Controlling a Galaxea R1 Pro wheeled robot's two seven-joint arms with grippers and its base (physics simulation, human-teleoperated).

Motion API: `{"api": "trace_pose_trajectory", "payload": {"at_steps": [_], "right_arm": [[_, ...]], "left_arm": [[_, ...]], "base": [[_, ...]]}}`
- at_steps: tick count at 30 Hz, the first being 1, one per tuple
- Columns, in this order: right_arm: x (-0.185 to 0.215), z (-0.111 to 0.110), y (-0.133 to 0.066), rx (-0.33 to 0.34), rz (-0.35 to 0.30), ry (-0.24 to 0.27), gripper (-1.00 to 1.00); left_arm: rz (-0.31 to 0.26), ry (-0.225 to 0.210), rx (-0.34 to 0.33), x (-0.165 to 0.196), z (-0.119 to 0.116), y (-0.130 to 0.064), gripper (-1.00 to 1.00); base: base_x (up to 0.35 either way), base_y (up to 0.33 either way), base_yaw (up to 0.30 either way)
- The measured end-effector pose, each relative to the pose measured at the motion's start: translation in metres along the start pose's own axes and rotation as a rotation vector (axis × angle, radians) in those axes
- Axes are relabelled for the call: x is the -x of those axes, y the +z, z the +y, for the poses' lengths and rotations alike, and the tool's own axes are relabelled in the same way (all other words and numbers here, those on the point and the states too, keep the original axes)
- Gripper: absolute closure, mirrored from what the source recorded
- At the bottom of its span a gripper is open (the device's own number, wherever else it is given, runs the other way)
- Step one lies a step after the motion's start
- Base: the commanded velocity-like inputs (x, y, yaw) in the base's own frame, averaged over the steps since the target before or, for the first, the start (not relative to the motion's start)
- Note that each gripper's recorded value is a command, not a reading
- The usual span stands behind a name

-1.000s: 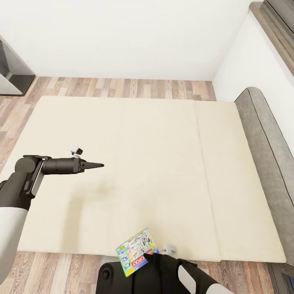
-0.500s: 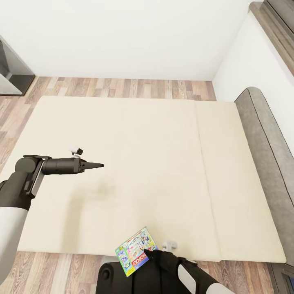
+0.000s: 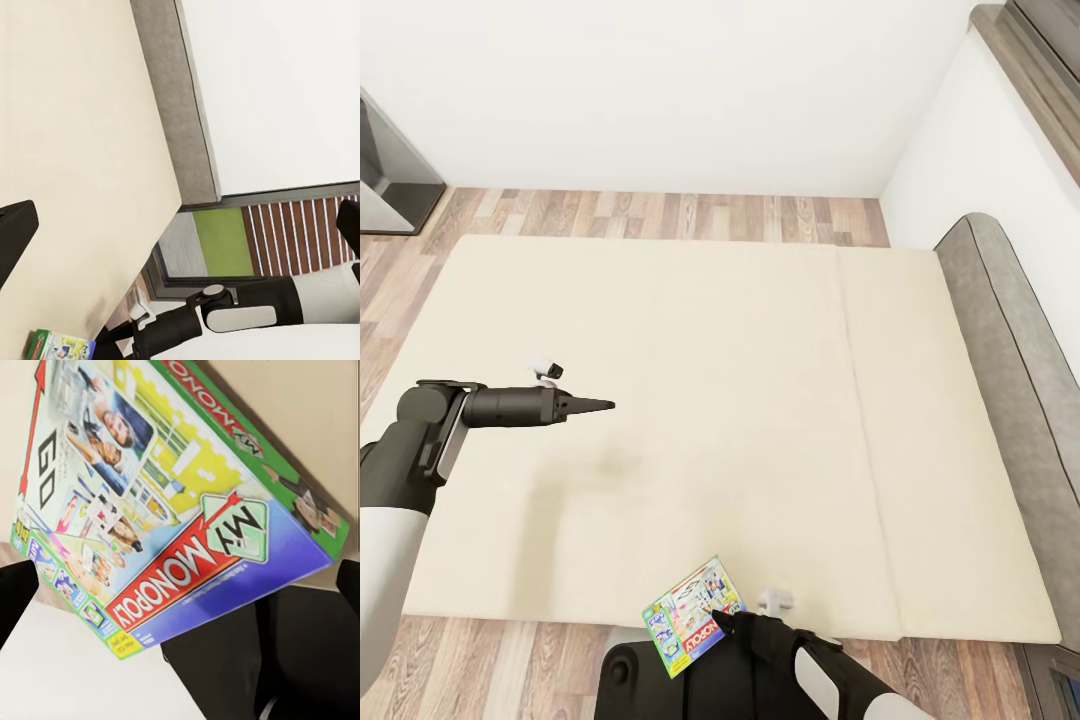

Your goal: Put all the toys in the child's room - the three board games (two on the bed and one on the table), the two jigsaw puzzles on the table, and the tennis ball on the table - inside the toy box on the table in the child's room.

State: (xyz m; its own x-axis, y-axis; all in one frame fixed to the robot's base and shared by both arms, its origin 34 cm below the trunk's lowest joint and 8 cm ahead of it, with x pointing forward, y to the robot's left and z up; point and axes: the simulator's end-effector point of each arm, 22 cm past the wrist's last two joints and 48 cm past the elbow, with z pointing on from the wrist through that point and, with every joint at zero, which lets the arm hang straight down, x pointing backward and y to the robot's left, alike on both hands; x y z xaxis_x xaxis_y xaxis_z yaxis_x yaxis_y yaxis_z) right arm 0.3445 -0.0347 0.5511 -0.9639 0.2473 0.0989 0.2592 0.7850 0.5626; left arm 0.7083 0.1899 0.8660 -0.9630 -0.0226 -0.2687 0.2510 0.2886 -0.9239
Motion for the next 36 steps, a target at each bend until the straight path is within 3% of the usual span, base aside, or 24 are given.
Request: {"api": "trace_pose_trajectory", "payload": {"at_steps": [18, 26, 36], "right_arm": [[0.000, 0.001, 0.001, -0.005, -0.004, 0.001, -1.00], [0.010, 0.021, 0.006, 0.028, -0.024, -0.002, -1.00], [0.012, 0.024, 0.006, 0.034, -0.028, -0.003, -1.00]], "left_arm": [[0.000, 0.000, 0.000, 0.000, 0.000, 0.000, -1.00], [0.000, 0.000, 0.001, 0.000, 0.000, 0.000, -1.00], [0.000, 0.000, 0.002, 0.000, 0.000, 0.000, -1.00]], "base": [[0.000, 0.000, 0.000], [0.000, 0.000, 0.000], [0.000, 0.000, 0.000]]}}
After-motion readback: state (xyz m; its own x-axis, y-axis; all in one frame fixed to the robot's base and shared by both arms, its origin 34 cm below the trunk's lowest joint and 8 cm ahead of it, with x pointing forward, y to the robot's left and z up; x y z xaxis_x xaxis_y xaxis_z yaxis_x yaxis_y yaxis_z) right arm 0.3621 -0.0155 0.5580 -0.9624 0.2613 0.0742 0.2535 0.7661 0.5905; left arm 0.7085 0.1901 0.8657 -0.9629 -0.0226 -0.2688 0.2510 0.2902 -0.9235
